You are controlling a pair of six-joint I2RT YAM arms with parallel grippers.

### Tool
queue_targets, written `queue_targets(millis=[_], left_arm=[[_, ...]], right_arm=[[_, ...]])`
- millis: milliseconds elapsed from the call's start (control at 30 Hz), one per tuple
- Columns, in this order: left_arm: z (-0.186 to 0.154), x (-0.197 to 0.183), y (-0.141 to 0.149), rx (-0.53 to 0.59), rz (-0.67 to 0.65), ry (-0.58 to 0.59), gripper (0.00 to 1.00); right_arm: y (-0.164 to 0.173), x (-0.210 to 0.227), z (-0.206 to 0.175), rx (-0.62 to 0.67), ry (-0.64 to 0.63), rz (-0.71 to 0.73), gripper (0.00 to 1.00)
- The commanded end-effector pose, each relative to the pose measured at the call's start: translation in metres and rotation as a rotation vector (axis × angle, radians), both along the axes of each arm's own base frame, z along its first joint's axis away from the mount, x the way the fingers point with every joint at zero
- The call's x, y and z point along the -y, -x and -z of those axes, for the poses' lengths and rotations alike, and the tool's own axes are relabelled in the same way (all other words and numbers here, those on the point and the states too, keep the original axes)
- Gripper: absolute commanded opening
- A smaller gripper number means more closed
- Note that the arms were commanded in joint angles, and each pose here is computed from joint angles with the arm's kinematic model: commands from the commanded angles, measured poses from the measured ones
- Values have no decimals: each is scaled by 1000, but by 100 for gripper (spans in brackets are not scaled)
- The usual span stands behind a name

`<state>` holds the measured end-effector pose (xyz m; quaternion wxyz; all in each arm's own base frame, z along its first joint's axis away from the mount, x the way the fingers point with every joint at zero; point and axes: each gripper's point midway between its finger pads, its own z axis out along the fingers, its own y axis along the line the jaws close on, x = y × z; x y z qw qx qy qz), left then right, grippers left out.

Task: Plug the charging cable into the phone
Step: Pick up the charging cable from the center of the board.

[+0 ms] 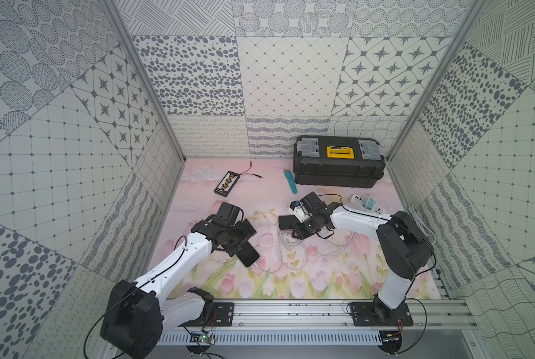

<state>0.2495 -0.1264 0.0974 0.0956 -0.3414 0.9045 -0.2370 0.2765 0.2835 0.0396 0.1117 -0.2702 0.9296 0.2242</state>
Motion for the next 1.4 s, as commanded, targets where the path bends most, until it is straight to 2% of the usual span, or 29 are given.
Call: queue_targets(millis=[0,267,467,600,767,900,1033,1167,1267,1367], left_arm=[[-8,21,-11,43,28,85,87],[-4,25,-14,43,35,85,87],[-5,25,-14,47,54,77,86],[-10,26,-17,60,60,75,86],[-16,28,-20,75,69,84,86],[-25,33,-21,104,96,105,85],[-41,44,-23,171,151,166,81],[-70,64,-24,287,257,276,76],[-97,81,-19,395,341,390,74],[-115,90,-10,470,411,445,72]], right_arm=[[9,-2,6,-16,-1,-17,25],[13,-6,17,-48,2,-32,21],[11,-11,7,-36,-24,-37,13],[13,-13,4,-40,-38,-42,11],[15,-14,-4,-26,-54,-51,0],[13,-16,-26,26,-92,-54,0],[20,-23,-66,99,-185,-93,0],[47,-37,-111,180,-331,-197,0],[75,-48,-140,184,-474,-276,0],[93,-50,-158,194,-544,-323,0]])
